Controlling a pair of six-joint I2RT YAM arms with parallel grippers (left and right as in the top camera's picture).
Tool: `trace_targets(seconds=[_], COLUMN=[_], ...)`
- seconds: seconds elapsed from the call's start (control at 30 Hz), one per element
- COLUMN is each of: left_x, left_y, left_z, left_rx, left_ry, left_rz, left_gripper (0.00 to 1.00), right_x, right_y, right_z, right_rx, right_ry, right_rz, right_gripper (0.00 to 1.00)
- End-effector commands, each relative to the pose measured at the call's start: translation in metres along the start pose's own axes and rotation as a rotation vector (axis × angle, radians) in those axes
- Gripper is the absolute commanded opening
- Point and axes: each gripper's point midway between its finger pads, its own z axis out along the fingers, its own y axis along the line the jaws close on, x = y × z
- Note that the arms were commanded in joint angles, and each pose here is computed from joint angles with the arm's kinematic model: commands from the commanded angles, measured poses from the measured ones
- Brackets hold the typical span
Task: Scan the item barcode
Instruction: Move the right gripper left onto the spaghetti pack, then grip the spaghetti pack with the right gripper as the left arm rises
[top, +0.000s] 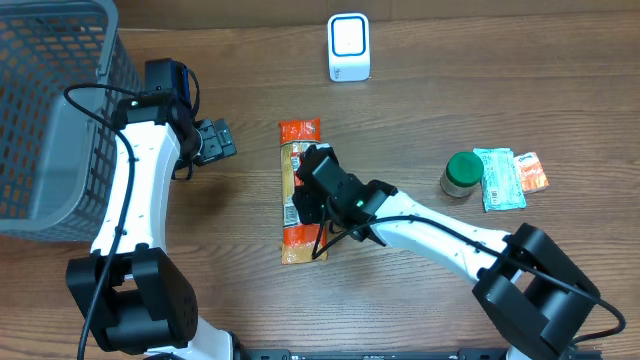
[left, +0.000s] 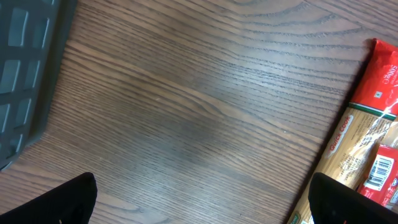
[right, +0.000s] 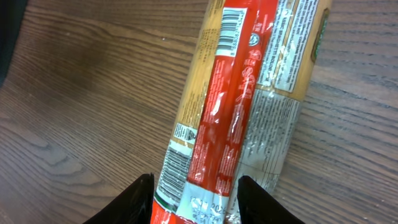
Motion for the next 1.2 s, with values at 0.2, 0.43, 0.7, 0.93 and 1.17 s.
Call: trace_targets(seconds=[0.2,0.43,0.7,0.93,1.17], left_x=[-0.004,-0.004,0.005,0.032,0.065], left_y=[0.004,0.001,-0.041,-0.105,-0.143], left_z=[-0.004,-0.004,-0.008,-0.008,0.017], left_rx=[-0.007,0.003,0.241,0.455,0.486], left_ry=[-0.017,-0.018,0.039,0.079,0.084], left_rz=[0.013,0.015,0.015,0.191,0.329], left_gripper=[1.0,1.0,0.99,0.04,0.04], right_x=[0.009,0.016,0.012,0.01,0.014], right_y=[-0.01,-0.007,-0.023,-0.042,-0.033], right_z=[0.003,0.003,0.001,-0.002,-0.004], right_rx=[0.053,0.028,-0.017,-0.007,-0.077], right_ry=[0.02,0.061,0.123,0.155,0.199], right_rz=[-0.013,-0.004,0.092,0.143,0.157], right_gripper=[0.45,0.44,0.42,0.42,0.41])
